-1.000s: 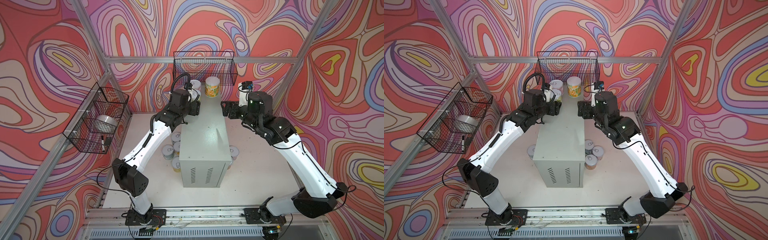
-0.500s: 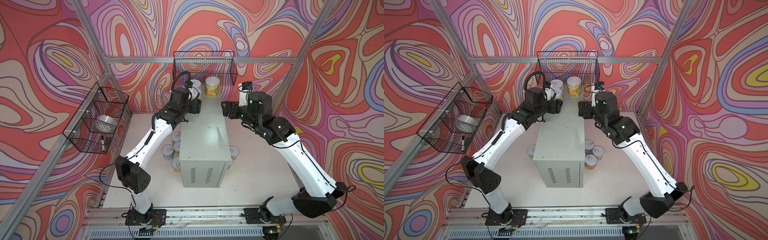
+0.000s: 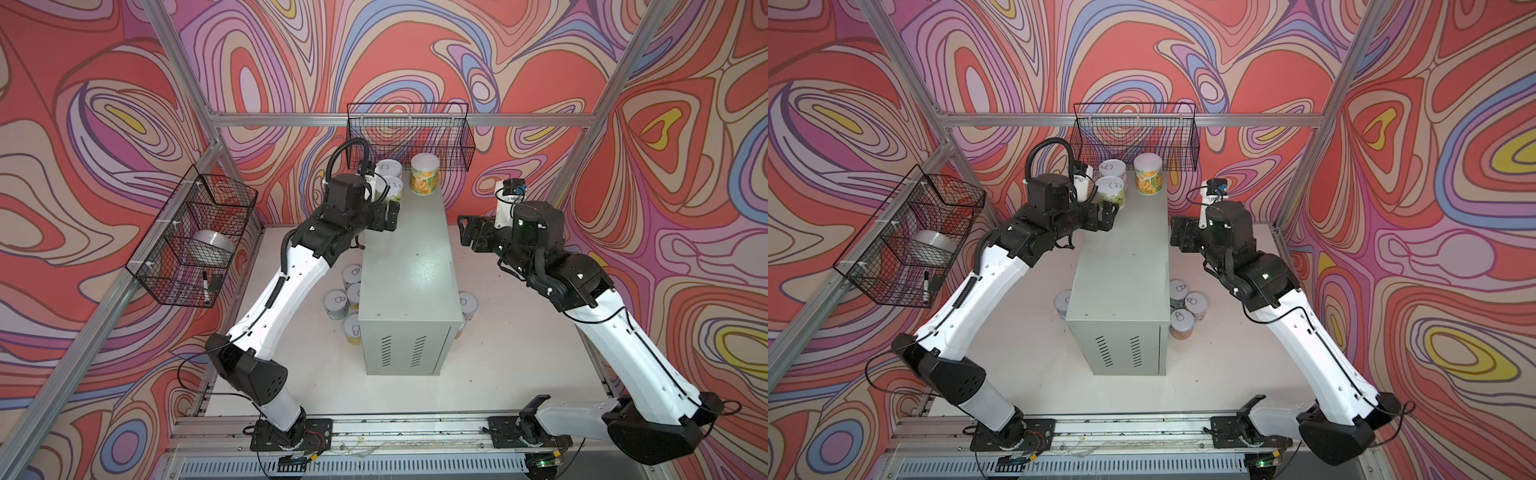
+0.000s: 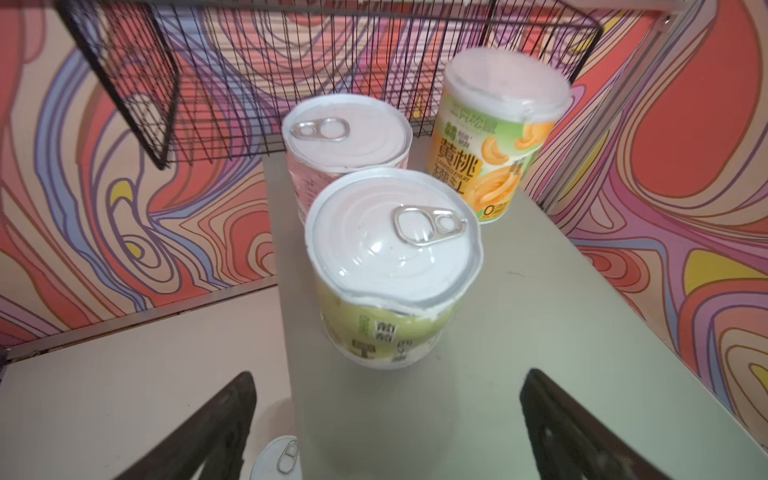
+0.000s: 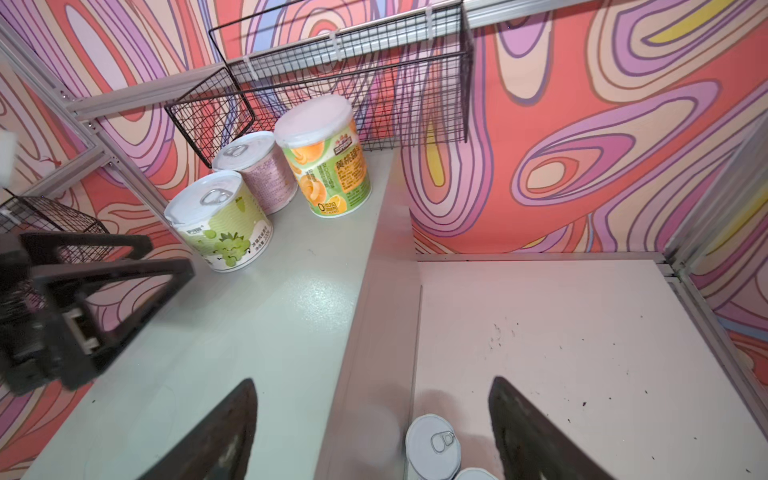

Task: Place and organize the canned foods onto the counter
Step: 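Draw both grippers back and lower them toward the cans beside the cabinet, then lower the right gripper around the orange-labelled can and close it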

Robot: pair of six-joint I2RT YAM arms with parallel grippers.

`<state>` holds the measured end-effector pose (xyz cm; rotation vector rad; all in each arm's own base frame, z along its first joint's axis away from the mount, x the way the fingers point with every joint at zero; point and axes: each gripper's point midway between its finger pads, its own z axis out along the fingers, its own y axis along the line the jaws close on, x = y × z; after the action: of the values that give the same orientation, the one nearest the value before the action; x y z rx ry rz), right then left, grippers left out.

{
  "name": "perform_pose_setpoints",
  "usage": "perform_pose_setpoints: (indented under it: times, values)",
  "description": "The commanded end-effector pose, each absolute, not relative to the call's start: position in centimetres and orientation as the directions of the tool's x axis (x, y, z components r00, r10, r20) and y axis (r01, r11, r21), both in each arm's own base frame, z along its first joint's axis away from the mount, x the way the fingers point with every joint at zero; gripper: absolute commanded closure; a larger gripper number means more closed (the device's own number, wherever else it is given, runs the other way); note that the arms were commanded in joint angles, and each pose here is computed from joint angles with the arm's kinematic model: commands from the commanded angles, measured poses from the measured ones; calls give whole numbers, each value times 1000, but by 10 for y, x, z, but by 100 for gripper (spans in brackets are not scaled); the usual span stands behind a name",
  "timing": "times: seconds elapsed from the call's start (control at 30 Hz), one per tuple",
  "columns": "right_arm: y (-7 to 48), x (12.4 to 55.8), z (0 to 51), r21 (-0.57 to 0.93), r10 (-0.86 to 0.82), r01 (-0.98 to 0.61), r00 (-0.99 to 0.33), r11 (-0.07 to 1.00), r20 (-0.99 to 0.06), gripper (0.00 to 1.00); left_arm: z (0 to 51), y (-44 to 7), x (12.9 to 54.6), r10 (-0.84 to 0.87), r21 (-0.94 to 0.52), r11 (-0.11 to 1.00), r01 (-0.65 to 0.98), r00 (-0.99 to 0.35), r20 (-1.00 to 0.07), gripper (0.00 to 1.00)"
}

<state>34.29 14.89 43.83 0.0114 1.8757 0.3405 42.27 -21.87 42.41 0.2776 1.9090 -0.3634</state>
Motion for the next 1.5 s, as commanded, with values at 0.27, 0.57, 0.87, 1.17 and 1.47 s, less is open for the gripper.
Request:
perform_pose_setpoints:
  times: [0.27, 0.57, 0.87, 1.17, 1.47]
  values:
    - [97, 331, 378, 277, 263, 23, -398, 961, -879, 10, 441, -166, 321, -33, -142, 933, 329, -316, -948, 0]
    - [62, 307, 316, 288, 338, 178, -459, 941, -821, 7, 391, -102, 284, -24, -75, 990, 116, -393, -919, 0]
    - [64, 291, 243, 327, 404, 237, -554, 915, -728, 7, 318, -73, 243, -184, -207, 978, -5, -479, -858, 0]
    - [74, 294, 190, 352, 444, 274, -608, 895, -658, 8, 246, -86, 241, -185, -235, 972, 13, -571, -800, 2]
    - [96, 303, 153, 412, 473, 261, -659, 873, -585, 8, 221, -111, 256, -197, -287, 956, 54, -607, -770, 3]
